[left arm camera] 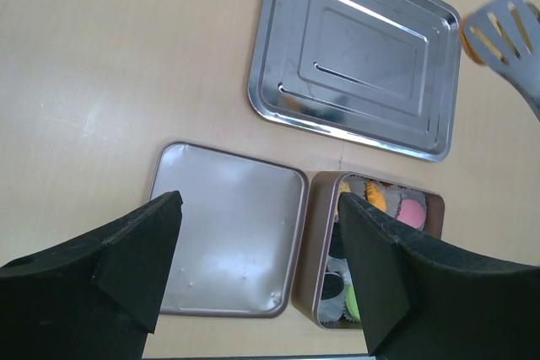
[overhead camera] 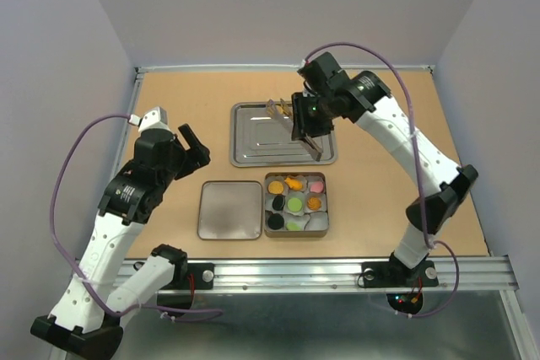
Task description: Pack the cookies
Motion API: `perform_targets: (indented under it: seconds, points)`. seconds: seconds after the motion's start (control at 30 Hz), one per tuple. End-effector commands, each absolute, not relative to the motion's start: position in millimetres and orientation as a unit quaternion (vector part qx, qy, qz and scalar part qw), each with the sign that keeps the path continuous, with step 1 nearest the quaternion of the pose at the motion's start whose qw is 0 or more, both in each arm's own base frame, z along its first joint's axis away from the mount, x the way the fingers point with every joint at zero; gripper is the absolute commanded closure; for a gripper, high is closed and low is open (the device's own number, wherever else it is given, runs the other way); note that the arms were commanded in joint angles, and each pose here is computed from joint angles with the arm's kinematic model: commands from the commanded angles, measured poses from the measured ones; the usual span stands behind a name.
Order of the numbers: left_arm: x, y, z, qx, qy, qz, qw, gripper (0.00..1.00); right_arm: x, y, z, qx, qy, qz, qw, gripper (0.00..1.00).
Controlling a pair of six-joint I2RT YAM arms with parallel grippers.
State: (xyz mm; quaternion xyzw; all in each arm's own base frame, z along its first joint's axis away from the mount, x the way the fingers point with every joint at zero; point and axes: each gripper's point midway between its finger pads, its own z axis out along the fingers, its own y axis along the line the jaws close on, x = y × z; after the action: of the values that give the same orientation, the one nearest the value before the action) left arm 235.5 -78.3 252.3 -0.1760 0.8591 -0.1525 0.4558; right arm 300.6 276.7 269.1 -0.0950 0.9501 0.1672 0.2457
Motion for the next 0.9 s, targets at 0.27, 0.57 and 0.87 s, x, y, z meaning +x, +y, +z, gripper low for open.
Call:
perform_targets:
  seconds: [0.27,0.57,0.87]
  points:
    - [236.1,-73.9,263.4,-0.199,0.841,-0.162,0.476,0.14,173.1,209.4,284.2,-0.087,0.946,0.238,0.203,0.65]
    - [242.5,-78.8,261.0,-0.212,0.839,-0.172,0.471,0.14,88.4,161.8,243.5,-0.089,0.955,0.251,0.128,0.65]
    - [236.7,-78.7,257.5,-0.225,0.837,-0.180,0.464,0.14,41.5,146.1,206.2,-0.075,0.955,0.277,0.070,0.67]
